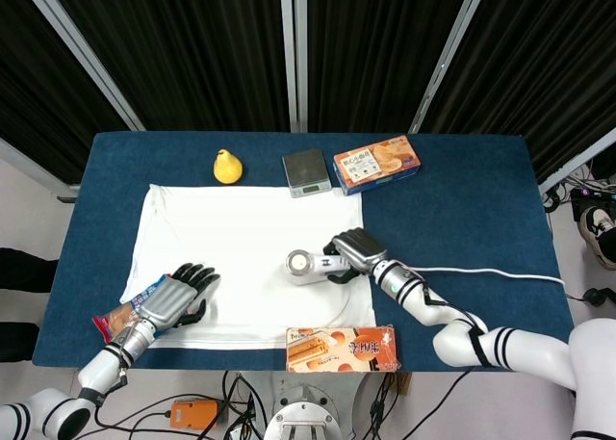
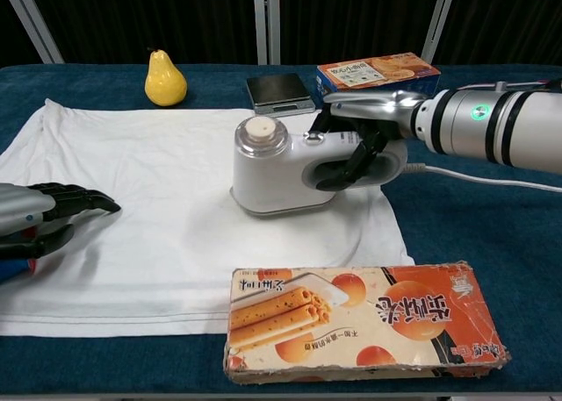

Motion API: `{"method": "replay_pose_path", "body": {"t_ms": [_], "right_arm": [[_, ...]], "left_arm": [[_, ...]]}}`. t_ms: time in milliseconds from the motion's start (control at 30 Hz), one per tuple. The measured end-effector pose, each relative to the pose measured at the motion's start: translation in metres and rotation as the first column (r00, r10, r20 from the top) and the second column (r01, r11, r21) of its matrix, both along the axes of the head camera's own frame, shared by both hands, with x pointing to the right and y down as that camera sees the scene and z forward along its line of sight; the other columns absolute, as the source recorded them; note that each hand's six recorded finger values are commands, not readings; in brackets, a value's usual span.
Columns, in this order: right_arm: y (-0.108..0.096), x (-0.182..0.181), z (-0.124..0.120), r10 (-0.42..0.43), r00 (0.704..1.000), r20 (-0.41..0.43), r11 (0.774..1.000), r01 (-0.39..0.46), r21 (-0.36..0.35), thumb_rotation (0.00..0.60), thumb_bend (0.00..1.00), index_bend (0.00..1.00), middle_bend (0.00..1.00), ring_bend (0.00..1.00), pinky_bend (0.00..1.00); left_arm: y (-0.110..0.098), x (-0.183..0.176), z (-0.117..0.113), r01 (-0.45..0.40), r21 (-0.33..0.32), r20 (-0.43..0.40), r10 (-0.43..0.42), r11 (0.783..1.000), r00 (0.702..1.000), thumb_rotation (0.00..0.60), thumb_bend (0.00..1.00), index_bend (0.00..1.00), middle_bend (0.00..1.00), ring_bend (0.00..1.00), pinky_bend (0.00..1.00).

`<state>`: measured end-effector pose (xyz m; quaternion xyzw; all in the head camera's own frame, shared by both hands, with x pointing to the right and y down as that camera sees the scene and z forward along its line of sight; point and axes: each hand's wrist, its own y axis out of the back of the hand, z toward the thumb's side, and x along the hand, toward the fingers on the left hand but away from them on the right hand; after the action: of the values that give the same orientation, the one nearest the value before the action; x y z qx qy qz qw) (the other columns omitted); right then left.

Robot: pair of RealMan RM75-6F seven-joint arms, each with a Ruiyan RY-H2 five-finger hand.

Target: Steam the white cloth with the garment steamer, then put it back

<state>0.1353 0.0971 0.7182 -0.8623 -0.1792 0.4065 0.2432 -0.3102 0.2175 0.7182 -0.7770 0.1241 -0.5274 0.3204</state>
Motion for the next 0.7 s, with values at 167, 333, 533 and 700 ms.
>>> {"method": "replay_pose_path", "body": {"t_ms": [167, 333, 533, 700], "right_arm": [[0.003, -0.009, 0.006, -0.045, 0.999, -0.027, 0.999, 0.046, 0.004, 0.6, 0.63, 1.0, 0.91, 0.89, 0.65], [-0.001, -0.008, 0.011, -0.047, 0.997, -0.063, 0.999, 0.049, 0.021, 0.6, 0.63, 1.0, 0.91, 0.89, 0.65], [-0.014, 0.011, 0.016, 0.005, 0.994, -0.111, 0.999, 0.0, 0.045, 0.6, 0.63, 1.0, 0.91, 0.89, 0.65], [-0.024, 0.037, 0.019, 0.055, 0.986, -0.156, 0.997, -0.045, 0.066, 0.6, 0.63, 1.0, 0.91, 0.89, 0.65]], "left_arm": [[0.001, 0.002, 0.001, -0.008, -0.001, 0.0, 0.008, 1.0, 1.0, 0.0, 0.54, 0.06, 0.04, 0.0, 0.0], [0.001, 0.003, 0.001, -0.011, 0.0, 0.0, 0.011, 1.0, 1.0, 0.0, 0.54, 0.06, 0.04, 0.0, 0.0], [0.001, 0.002, 0.001, -0.015, 0.0, 0.002, 0.015, 1.0, 1.0, 0.0, 0.54, 0.06, 0.04, 0.0, 0.0], [0.002, 0.001, 0.0, -0.016, 0.0, 0.003, 0.016, 1.0, 1.0, 0.0, 0.54, 0.06, 0.04, 0.0, 0.0]]}}
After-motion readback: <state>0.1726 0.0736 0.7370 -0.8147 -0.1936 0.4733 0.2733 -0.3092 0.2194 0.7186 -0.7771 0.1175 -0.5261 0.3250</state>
